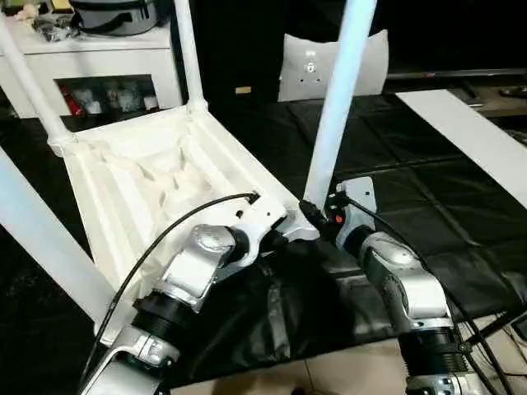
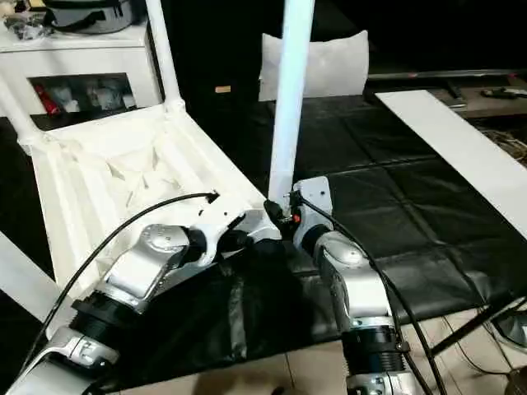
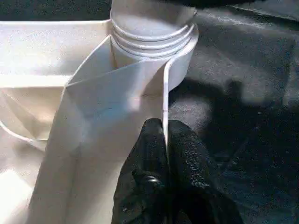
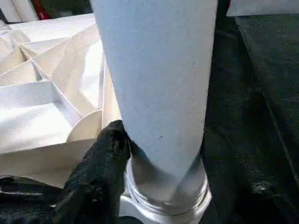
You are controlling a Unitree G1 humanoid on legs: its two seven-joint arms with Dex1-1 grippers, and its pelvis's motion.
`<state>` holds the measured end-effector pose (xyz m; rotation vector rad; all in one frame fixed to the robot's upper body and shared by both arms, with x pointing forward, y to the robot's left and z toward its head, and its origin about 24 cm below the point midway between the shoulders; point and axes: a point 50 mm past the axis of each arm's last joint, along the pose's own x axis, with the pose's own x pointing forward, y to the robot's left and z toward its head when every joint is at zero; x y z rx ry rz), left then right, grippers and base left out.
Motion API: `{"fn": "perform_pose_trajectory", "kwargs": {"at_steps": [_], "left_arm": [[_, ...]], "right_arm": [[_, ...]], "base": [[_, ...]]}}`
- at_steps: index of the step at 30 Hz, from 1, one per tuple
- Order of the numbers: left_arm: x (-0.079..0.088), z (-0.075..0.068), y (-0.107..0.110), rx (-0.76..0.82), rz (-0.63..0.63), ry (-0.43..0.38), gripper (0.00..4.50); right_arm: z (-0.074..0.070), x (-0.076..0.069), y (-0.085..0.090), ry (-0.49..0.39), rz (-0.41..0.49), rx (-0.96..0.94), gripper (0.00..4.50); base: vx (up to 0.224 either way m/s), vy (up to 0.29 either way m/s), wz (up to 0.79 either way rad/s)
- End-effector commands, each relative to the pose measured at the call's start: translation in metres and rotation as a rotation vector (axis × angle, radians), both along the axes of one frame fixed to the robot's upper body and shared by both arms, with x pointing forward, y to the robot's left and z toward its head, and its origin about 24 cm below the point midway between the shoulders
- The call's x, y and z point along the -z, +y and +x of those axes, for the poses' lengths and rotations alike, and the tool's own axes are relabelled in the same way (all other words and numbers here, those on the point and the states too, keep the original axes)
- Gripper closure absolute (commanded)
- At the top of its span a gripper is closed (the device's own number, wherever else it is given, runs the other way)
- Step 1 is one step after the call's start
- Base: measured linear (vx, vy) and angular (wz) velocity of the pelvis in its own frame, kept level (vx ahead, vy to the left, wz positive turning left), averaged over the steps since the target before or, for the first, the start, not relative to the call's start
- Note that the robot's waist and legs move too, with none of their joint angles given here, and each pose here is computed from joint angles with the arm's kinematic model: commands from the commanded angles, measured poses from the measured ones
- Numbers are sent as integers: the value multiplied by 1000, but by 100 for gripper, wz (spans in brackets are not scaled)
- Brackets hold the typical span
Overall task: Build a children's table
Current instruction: Rotate leg to tighten
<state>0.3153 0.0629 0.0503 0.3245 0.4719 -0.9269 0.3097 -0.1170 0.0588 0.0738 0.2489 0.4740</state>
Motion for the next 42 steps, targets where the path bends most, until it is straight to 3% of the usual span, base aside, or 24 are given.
{"fn": "perform_pose_trajectory", "kwargs": {"at_steps": [1, 7, 9, 11, 12, 17, 27, 28, 32, 33, 36, 42], "left_arm": [[-24, 2, -21, 73, -64, -109, 450], [-18, 1, 2, 132, -34, -120, 450], [-17, 0, 12, 180, -19, -120, 450], [-16, -1, 14, 187, -15, -120, 450], [-15, -4, 21, 273, -2, -128, 450], [-9, -15, 36, 448, 58, -97, 450], [-11, -33, 44, 689, 7, -24, 450], [-11, -34, 45, 708, 11, -25, 450], [-12, -37, 46, 771, 29, -20, 450], [-13, -38, 45, 786, 30, -16, 450], [-14, -40, 45, 823, 37, -10, 450], [-15, -39, 46, 846, 51, -15, 450]], "right_arm": [[-7, -2, 25, -2, 58, -138, 174], [-13, -8, 2, -55, 63, -234, 108], [-21, -9, -7, -46, 18, -358, 93], [-24, -8, -9, -43, 2, -389, 93], [-28, -9, -19, -32, -20, -465, 93], [-32, -16, -39, -59, -42, -620, 93], [-30, -17, -54, -39, -75, -832, 93], [-29, -17, -53, -32, -66, -850, 120], [-29, -17, -50, -6, -38, -923, 133], [-29, -17, -49, -6, -35, -940, 162], [-30, -16, -47, 7, -23, -991, 172], [-31, -15, -45, 31, -16, -1056, 238]], "base": [[0, 0, 0], [0, 0, 0], [0, 0, 0], [0, 0, 0], [0, 0, 0], [0, 0, 0], [0, 0, 0], [0, 0, 0], [0, 0, 0], [0, 0, 0], [0, 0, 0], [0, 0, 0]]}}
